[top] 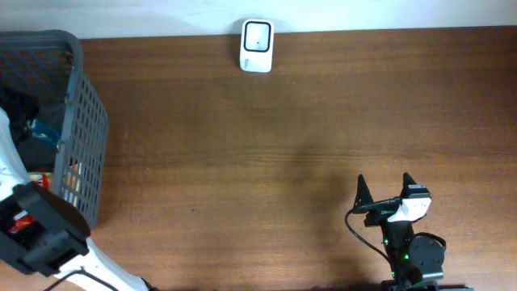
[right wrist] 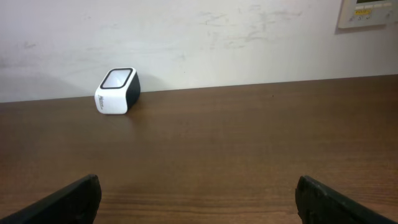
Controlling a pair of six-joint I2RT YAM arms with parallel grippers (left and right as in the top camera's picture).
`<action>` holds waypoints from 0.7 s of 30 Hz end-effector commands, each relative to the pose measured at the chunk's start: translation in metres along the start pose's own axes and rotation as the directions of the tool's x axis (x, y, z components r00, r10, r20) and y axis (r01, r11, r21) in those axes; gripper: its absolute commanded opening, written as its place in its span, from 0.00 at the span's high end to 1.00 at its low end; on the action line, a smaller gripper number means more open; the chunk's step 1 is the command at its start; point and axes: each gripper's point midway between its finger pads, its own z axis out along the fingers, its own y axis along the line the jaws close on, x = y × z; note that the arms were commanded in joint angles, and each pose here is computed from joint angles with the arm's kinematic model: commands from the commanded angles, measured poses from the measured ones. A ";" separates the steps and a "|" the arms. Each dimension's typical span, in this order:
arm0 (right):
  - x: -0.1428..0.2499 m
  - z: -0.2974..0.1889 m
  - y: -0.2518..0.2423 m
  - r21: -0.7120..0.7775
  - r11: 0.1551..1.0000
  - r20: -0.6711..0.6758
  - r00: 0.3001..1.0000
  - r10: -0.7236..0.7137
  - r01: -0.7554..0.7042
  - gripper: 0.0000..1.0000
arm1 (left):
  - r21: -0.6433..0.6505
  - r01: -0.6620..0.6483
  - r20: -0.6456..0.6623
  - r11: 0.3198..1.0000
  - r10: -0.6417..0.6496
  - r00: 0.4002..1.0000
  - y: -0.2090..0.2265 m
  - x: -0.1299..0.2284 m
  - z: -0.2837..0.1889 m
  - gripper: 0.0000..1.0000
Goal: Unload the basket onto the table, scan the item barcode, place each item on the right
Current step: 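Grasp the teal mouthwash bottle with the left gripper and lift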
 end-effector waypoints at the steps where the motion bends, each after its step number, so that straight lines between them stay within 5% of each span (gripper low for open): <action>1: 0.003 0.000 -0.003 0.014 1.000 -0.006 1.000 0.007 -0.007 0.01 | 0.193 -0.006 0.126 0.981 -0.018 0.992 -0.028 -0.023 -0.086 0.86; 11: 0.003 0.000 -0.003 0.014 1.000 -0.006 1.000 0.007 -0.007 0.01 | 0.534 -0.130 0.296 0.835 -0.041 0.954 -0.062 -0.023 -0.237 0.85; 21: 0.003 0.000 -0.003 0.014 1.000 -0.006 1.000 0.007 -0.007 0.01 | 0.771 -0.306 0.282 0.558 0.132 0.950 -0.112 0.066 -0.339 0.83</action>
